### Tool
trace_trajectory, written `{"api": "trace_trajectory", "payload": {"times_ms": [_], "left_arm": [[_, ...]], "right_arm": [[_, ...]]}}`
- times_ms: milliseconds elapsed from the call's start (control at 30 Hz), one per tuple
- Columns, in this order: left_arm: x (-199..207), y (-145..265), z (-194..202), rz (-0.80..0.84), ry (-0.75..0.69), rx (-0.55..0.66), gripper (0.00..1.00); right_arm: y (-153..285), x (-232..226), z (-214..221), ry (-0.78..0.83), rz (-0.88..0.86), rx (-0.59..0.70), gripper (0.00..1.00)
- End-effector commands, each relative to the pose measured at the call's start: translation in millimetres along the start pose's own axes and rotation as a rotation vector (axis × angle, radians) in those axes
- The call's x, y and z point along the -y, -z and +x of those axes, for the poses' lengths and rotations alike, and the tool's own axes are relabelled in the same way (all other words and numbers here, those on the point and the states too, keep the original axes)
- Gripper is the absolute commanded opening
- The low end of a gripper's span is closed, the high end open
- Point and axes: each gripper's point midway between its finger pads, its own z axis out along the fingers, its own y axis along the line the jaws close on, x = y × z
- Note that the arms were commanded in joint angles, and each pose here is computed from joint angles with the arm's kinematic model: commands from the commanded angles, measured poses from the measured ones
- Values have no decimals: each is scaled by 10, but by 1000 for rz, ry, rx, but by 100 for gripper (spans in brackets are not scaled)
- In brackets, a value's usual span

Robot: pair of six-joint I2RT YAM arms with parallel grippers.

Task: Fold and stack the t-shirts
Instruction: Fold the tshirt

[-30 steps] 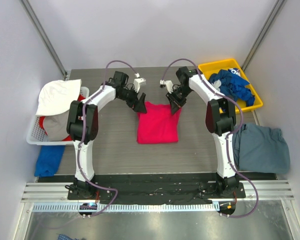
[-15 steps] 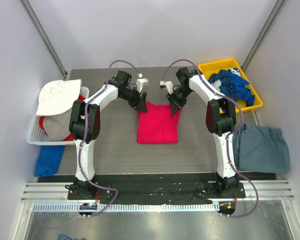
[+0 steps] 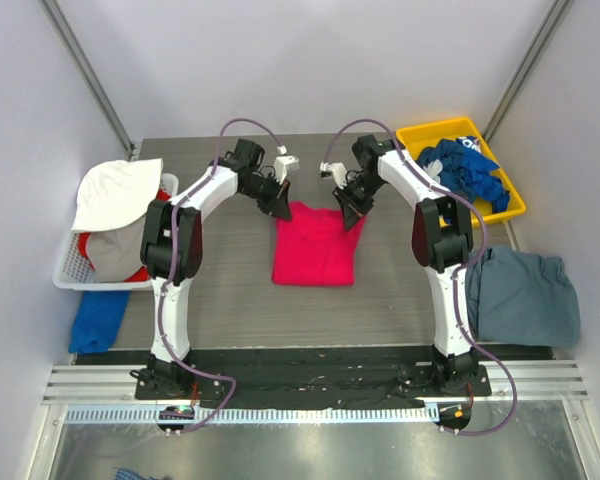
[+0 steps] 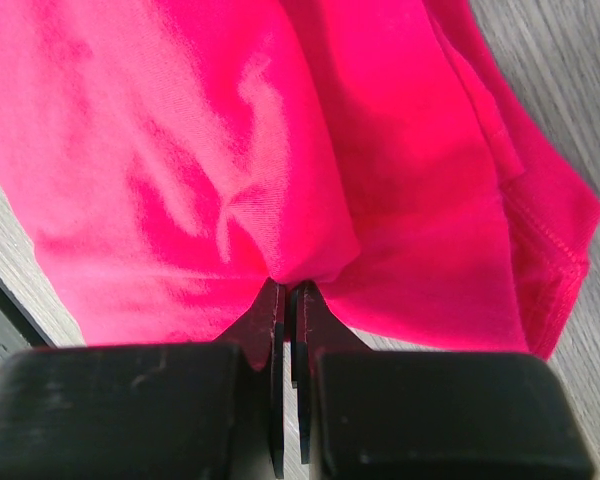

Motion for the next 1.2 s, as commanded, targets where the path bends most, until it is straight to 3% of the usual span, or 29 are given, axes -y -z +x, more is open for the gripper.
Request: {"api": "trace_trajectory", "payload": {"times_ms": [0, 1167], "left_arm": [[-9, 86, -247, -16, -41, 40, 0], [-23, 371, -1003, -76, -140, 163, 0]], "right_arm": [[373, -95, -158, 50, 58, 63, 1], [897, -195, -295, 108, 175, 130, 1]]}}
